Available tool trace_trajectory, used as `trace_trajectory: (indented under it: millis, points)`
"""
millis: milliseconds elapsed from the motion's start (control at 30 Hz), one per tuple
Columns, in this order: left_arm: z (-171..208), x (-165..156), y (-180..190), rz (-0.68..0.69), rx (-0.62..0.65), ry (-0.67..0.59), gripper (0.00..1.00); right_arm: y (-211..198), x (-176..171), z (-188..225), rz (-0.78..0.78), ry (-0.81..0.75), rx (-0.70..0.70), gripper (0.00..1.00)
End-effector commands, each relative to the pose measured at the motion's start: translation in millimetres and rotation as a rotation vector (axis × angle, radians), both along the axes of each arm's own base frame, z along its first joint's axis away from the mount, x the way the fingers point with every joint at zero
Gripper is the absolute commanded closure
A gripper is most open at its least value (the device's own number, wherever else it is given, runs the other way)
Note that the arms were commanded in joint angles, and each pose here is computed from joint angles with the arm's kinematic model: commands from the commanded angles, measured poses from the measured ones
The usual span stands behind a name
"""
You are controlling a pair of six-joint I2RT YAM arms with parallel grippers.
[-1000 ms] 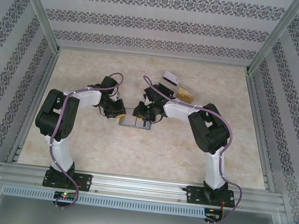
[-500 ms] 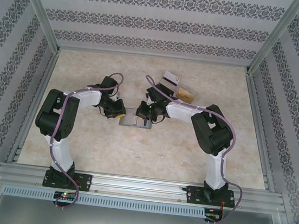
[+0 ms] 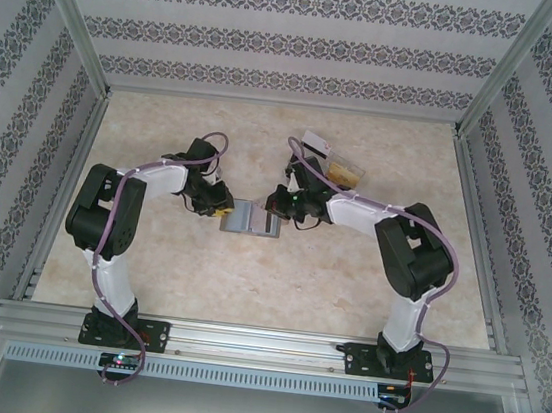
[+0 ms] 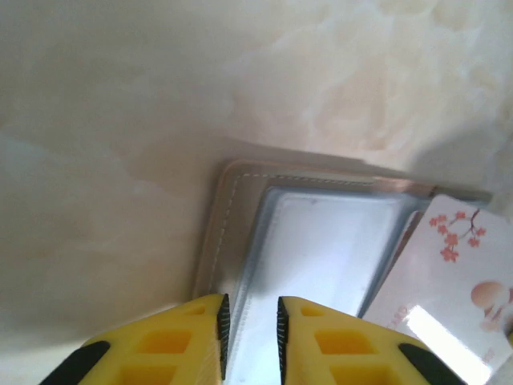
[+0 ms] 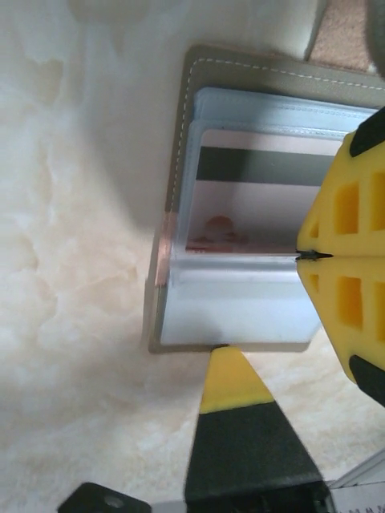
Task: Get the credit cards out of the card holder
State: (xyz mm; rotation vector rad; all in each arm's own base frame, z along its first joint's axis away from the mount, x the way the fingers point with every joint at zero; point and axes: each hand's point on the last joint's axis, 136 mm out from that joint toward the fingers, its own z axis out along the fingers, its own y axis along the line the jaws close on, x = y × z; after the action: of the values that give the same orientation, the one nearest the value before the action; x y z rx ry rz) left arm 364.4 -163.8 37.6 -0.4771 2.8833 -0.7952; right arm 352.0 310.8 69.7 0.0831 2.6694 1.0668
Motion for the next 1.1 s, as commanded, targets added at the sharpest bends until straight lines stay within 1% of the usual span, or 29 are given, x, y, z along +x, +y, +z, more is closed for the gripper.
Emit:
trace_trajectory:
  millis: [0, 133, 200, 300, 433, 567, 700, 767, 867, 900, 1067]
  points:
    - [51.8, 11.4, 10.8, 0.003, 0.018, -0.115, 0.63, 1.2, 11.0, 41.1, 0.046, -0.178, 0.056, 1.00]
    - [86.6, 17.8, 11.4, 0.016, -0.085, -0.198, 0.45, 4.6, 14.1, 67.0, 0.083, -0.236, 0.154, 1.00]
    - [101.9, 20.1, 5.0, 0.001, -0.160, -0.244, 0.36, 4.9, 16.4, 80.2, 0.097, -0.250, 0.221, 1.00]
    - [117.9, 20.9, -11.0, -0.051, -0.277, -0.288, 0.26, 4.5, 19.7, 97.0, 0.108, -0.259, 0.308, 1.00]
    - [132.8, 23.0, -30.0, -0.098, -0.430, -0.331, 0.16, 7.3, 18.1, 118.5, 0.147, -0.269, 0.407, 1.00]
    - [146.2, 27.2, -40.7, -0.130, -0.527, -0.367, 0.13, 8.4, 14.7, 138.6, 0.178, -0.277, 0.485, 1.00]
    - [162.5, 33.6, -47.7, -0.148, -0.607, -0.403, 0.19, 8.7, 15.0, 152.3, 0.188, -0.269, 0.550, 1.00]
    - [172.9, 36.1, -50.3, -0.157, -0.643, -0.429, 0.28, 7.9, 16.5, 156.1, 0.184, -0.266, 0.567, 1.00]
    - [184.2, 37.7, -53.2, -0.169, -0.681, -0.459, 0.44, 6.6, 19.0, 160.8, 0.178, -0.266, 0.589, 1.00]
    - [187.6, 37.3, -53.7, -0.175, -0.690, -0.469, 0.51, 6.3, 20.0, 162.6, 0.176, -0.269, 0.595, 1.00]
    - [197.5, 34.0, -53.4, -0.189, -0.698, -0.503, 0.80, 5.6, 23.7, 164.1, 0.165, -0.265, 0.607, 1.00]
